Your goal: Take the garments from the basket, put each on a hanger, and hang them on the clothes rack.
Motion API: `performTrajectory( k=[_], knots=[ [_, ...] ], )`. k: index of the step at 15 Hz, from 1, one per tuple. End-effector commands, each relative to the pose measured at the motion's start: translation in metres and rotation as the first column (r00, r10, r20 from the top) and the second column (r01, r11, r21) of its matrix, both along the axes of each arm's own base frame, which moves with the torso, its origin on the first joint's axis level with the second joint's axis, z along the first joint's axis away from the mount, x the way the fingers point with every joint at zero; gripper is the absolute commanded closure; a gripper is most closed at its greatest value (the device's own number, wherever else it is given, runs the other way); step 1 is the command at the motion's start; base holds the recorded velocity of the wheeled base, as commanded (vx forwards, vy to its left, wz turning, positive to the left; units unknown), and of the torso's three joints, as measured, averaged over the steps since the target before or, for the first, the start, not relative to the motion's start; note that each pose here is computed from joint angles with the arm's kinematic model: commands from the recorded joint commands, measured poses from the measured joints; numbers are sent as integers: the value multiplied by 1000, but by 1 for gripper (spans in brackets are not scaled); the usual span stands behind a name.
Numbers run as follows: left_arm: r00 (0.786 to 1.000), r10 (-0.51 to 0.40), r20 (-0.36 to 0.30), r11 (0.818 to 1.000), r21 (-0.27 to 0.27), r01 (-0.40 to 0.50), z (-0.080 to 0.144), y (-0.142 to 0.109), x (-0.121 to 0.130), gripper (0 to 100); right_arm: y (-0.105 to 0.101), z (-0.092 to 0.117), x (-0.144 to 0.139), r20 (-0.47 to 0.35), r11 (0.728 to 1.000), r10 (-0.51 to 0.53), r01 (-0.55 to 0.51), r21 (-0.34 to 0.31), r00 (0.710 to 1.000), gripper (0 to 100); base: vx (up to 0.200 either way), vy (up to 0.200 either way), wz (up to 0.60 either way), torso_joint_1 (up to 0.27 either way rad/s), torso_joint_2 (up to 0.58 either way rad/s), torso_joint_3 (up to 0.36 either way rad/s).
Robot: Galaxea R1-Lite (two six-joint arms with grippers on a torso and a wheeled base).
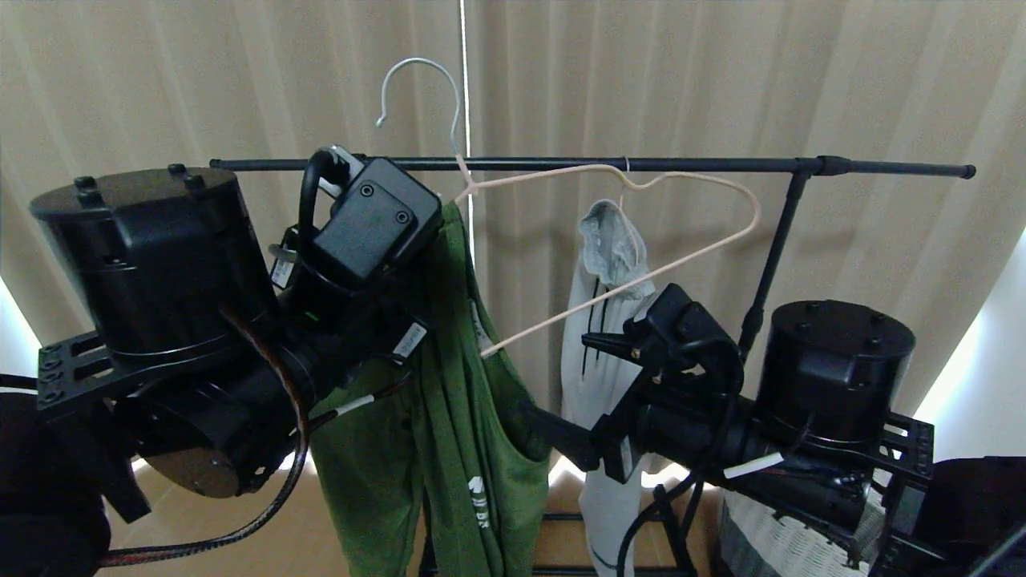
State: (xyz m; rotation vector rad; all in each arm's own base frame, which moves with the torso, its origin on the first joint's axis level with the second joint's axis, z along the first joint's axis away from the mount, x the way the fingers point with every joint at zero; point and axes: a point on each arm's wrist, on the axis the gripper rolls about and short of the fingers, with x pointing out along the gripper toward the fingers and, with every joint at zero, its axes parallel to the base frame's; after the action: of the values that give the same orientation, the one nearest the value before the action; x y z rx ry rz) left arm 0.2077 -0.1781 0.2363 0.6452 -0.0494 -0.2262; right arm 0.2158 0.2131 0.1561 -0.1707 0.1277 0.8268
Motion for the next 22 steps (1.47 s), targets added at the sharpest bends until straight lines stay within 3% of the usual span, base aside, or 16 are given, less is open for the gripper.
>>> performTrajectory(
  k=[1,8,12,14,16,17,21,22],
  knots=[
    [1000,-16,10,1000,-8,16,2,-3,-3,100,9,-14,6,-18,1000,4,-4,-18,1000,0,0,0,0,0,0,0],
    [998,-33,48,999,-42,35,8,-4,-6,100,9,-22,10,-48,1000,-11,10,-15,999,0,0,0,0,0,0,0],
    [994,-87,71,994,-58,91,15,-1,-11,100,4,-30,8,-71,999,-20,17,-36,997,0,0,0,0,0,0,0],
    [994,-83,73,995,-54,87,15,0,-11,100,0,-31,6,-78,999,-25,22,-43,997,0,0,0,0,0,0,0],
    [995,-63,83,998,-16,65,16,5,-8,100,-15,-32,3,-85,997,-57,53,-52,995,0,0,0,0,0,0,0],
    [994,-62,88,998,-16,63,17,6,-7,100,-25,-33,0,-91,996,-78,72,-59,993,100,0,0,0,0,0,0],
    [994,-63,87,998,-15,65,17,6,-8,100,-46,-31,-4,-94,990,-129,123,-64,987,100,0,0,0,0,0,0],
    [996,-56,64,998,27,55,7,10,-9,100,-66,-20,0,-63,981,-193,191,-37,979,100,0,0,0,0,0,0]
  ],
)
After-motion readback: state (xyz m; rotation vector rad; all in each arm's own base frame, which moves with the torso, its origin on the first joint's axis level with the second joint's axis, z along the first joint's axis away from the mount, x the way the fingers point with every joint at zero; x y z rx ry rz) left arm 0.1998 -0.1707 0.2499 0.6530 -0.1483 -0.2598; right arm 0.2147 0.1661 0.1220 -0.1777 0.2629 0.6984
